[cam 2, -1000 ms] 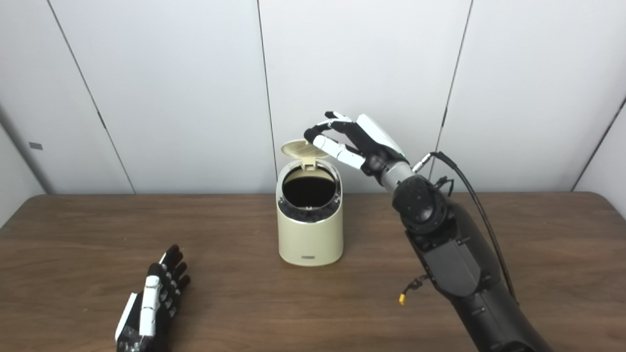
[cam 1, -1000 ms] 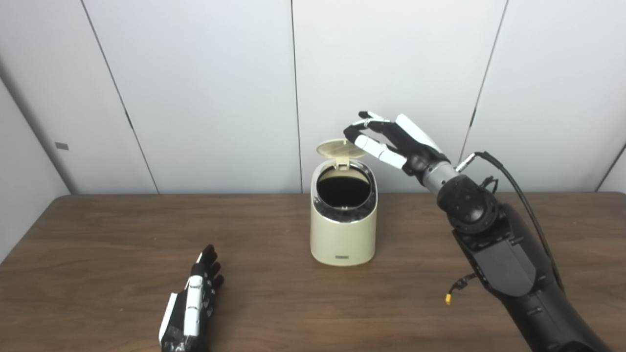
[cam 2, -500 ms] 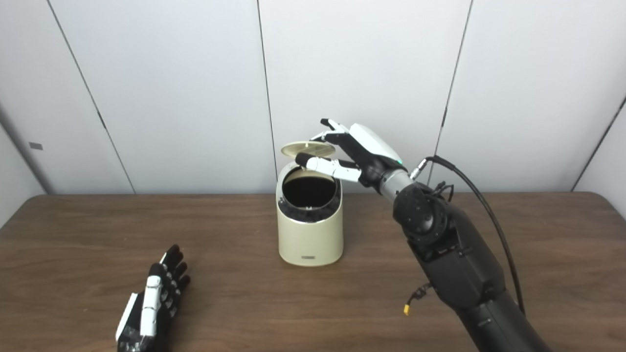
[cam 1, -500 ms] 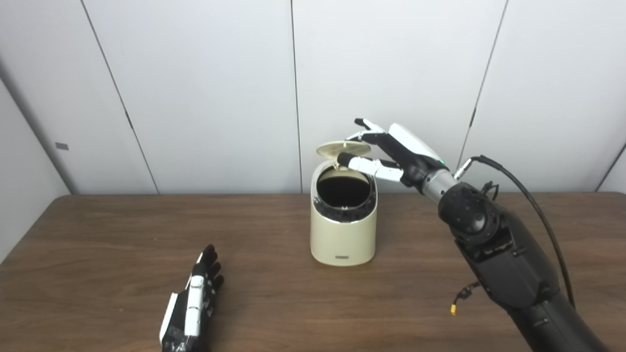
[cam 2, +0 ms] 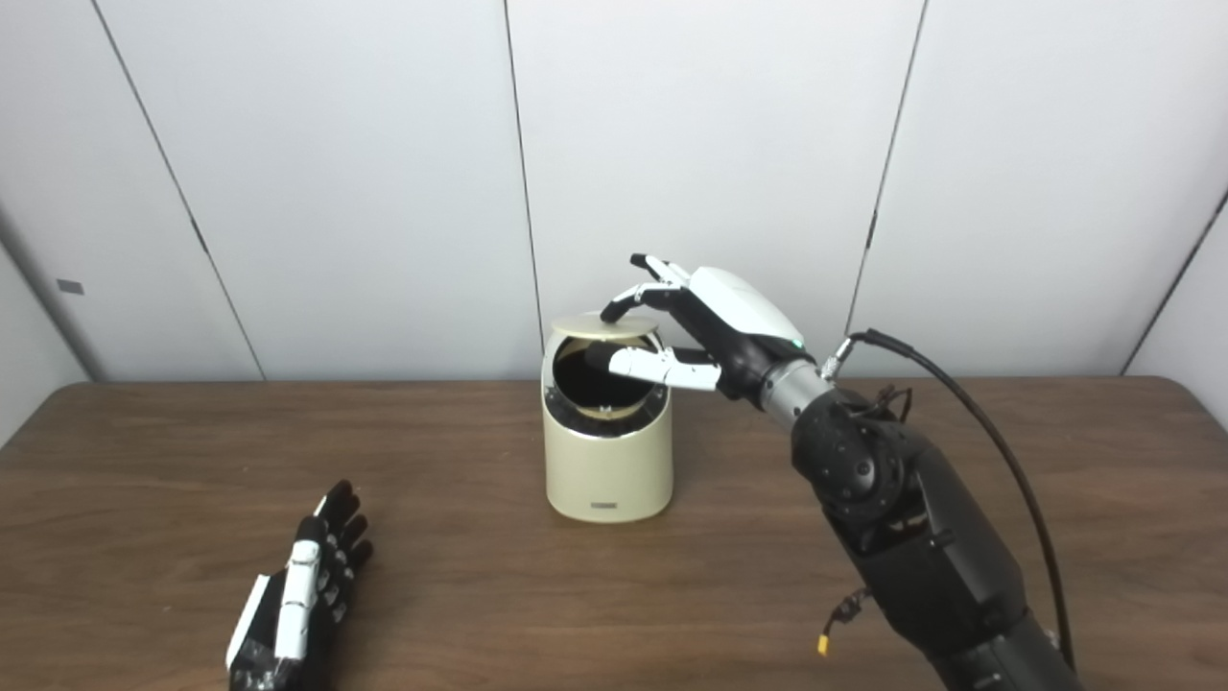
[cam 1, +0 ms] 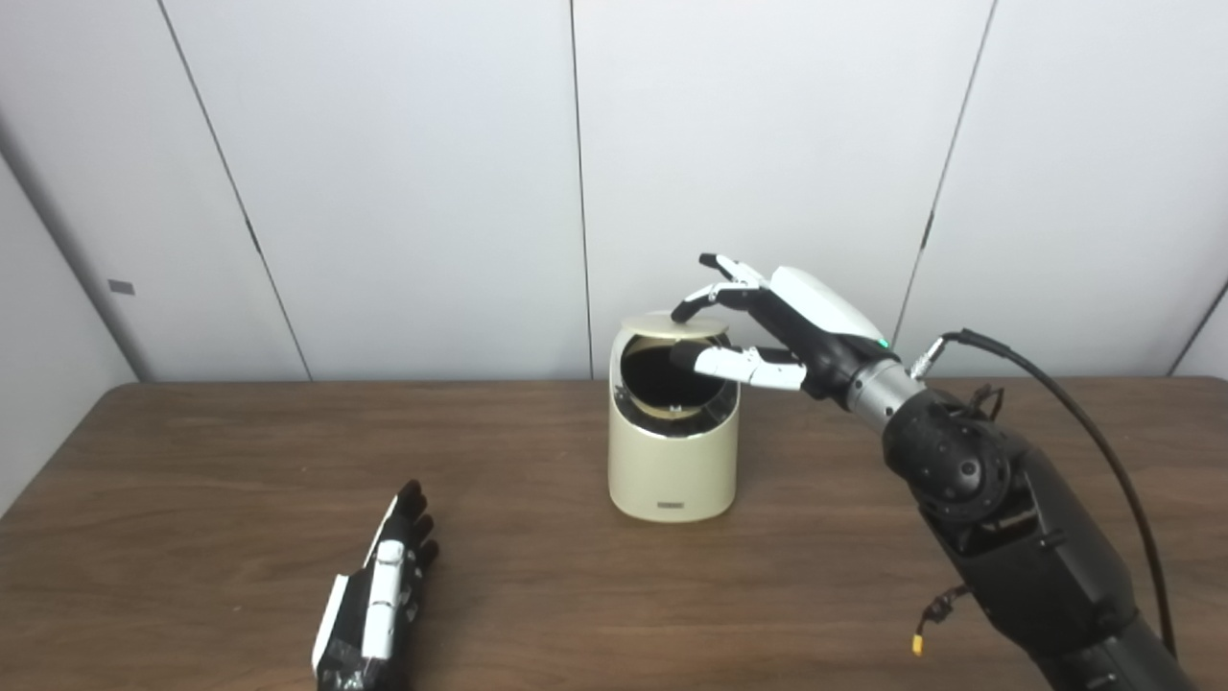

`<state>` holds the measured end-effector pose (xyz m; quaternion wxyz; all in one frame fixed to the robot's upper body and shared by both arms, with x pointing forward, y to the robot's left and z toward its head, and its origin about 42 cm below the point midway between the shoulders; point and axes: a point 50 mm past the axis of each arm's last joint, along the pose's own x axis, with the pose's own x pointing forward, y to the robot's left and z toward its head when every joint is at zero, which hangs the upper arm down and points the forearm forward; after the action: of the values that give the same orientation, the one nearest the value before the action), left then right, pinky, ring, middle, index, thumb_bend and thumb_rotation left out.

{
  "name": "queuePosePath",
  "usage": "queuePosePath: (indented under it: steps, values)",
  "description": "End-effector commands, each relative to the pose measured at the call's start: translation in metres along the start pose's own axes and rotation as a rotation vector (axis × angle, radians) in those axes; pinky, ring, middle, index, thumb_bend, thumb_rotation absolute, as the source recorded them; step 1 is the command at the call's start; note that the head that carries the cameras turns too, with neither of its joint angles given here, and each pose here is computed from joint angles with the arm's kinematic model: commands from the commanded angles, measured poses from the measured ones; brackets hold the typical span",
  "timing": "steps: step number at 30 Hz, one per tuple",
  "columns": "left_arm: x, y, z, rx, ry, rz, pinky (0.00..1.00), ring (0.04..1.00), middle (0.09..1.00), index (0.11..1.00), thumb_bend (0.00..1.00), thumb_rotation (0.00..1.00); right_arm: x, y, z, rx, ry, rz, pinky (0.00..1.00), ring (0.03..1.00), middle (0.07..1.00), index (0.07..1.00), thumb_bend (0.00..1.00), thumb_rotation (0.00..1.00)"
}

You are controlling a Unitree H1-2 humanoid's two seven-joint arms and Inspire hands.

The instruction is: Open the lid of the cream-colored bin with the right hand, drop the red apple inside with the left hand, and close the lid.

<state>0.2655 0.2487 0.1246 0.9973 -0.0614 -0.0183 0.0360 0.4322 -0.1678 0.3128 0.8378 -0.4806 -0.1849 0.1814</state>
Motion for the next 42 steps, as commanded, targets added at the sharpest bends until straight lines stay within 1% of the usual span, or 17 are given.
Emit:
queuePosePath:
  steps: [1, 4, 8, 14, 19, 25, 30, 35, 42]
  values:
    - [-0.001, -0.002, 0.003, -0.008, -0.001, -0.002, 1.0, 1.0, 1.0, 1.0, 0.63, 0.9, 0.0, -0.019, 0.014, -0.053, -0.065, -0.039, 0.97, 1.0, 0.992, 0.74, 0.64, 0.96]
    - [-0.002, -0.002, 0.005, -0.002, -0.002, -0.002, 1.0, 1.0, 1.0, 1.0, 0.63, 0.9, -0.004, -0.016, 0.015, -0.066, -0.061, -0.028, 0.97, 1.0, 0.995, 0.744, 0.59, 0.93]
    - [-0.002, -0.002, 0.007, -0.013, -0.003, -0.002, 1.0, 1.0, 1.0, 1.0, 0.64, 0.88, -0.007, -0.013, 0.014, -0.086, -0.05, -0.012, 0.98, 1.0, 0.997, 0.749, 0.57, 0.91]
    - [-0.003, -0.005, 0.01, -0.037, -0.014, 0.007, 1.0, 1.0, 1.0, 1.0, 0.63, 0.85, -0.009, -0.007, 0.012, -0.126, -0.042, 0.014, 0.98, 1.0, 0.991, 0.753, 0.59, 0.92]
    - [-0.004, -0.006, 0.011, -0.032, -0.015, 0.007, 1.0, 1.0, 1.0, 1.0, 0.64, 0.85, -0.009, -0.001, 0.013, -0.155, -0.053, 0.03, 1.0, 1.0, 0.985, 0.75, 0.6, 0.93]
    - [-0.004, -0.008, 0.011, -0.039, -0.018, 0.009, 1.0, 1.0, 1.0, 1.0, 0.63, 0.85, -0.01, 0.003, 0.014, -0.155, -0.046, 0.039, 1.0, 1.0, 0.986, 0.75, 0.63, 0.93]
    - [-0.004, -0.009, 0.012, -0.036, -0.019, 0.012, 1.0, 1.0, 1.0, 1.0, 0.63, 0.85, -0.011, 0.007, 0.013, -0.159, -0.043, 0.044, 1.0, 1.0, 0.99, 0.746, 0.62, 0.93]
    - [-0.004, -0.01, 0.013, -0.028, -0.027, 0.015, 1.0, 1.0, 1.0, 1.0, 0.63, 0.84, -0.012, 0.01, 0.011, -0.175, -0.036, 0.053, 1.0, 1.0, 0.996, 0.745, 0.63, 0.96]
    - [-0.003, -0.011, 0.012, -0.04, -0.024, 0.027, 1.0, 1.0, 1.0, 1.0, 0.63, 0.83, -0.013, 0.012, 0.009, -0.189, -0.023, 0.061, 1.0, 1.0, 1.0, 0.745, 0.62, 0.95]
